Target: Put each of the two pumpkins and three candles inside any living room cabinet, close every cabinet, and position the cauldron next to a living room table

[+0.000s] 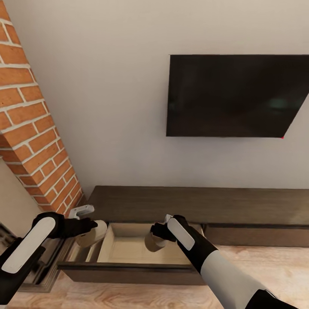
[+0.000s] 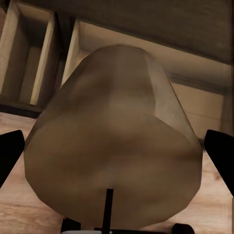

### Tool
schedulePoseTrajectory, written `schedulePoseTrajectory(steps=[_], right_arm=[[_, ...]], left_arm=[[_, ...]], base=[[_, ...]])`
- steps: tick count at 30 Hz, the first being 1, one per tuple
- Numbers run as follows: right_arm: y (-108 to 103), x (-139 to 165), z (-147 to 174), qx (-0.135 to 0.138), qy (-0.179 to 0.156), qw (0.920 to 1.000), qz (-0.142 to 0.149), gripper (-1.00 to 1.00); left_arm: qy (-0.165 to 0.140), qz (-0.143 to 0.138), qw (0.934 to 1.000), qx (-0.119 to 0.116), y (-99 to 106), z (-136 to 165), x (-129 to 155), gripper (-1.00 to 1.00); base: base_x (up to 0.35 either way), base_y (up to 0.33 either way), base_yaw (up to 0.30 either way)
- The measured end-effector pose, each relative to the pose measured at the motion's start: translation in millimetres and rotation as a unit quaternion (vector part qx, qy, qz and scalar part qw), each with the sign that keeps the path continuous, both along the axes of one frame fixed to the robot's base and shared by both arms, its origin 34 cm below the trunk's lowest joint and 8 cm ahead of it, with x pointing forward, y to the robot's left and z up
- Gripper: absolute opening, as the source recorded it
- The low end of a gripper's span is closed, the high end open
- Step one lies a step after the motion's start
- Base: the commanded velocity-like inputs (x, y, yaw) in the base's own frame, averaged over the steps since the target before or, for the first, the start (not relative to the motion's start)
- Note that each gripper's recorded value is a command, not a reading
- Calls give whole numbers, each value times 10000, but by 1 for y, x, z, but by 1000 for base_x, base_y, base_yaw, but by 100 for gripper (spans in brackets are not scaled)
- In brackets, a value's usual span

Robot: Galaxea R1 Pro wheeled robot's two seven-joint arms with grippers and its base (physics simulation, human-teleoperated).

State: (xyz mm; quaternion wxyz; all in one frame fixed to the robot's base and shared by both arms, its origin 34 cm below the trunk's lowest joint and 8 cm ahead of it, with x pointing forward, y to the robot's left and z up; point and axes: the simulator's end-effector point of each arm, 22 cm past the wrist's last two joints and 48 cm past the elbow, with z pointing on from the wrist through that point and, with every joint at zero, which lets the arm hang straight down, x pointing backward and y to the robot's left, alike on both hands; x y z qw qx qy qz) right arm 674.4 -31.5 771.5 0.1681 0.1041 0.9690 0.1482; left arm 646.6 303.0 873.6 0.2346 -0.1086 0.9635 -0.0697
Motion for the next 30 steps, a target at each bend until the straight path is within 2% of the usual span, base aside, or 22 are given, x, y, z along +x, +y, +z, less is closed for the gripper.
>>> schedulePoseTrajectory(steps=[18, 30], right_arm=[[1, 0, 1, 26, -16, 10000, 8, -100], [2, 0, 0, 30, -15, 10000, 10, -100]], left_arm=[[2, -3, 10000, -13, -1, -1, 0, -100], [6, -21, 10000, 4, -2, -1, 0, -100]], base=[[67, -139, -28], [126, -48, 0]])
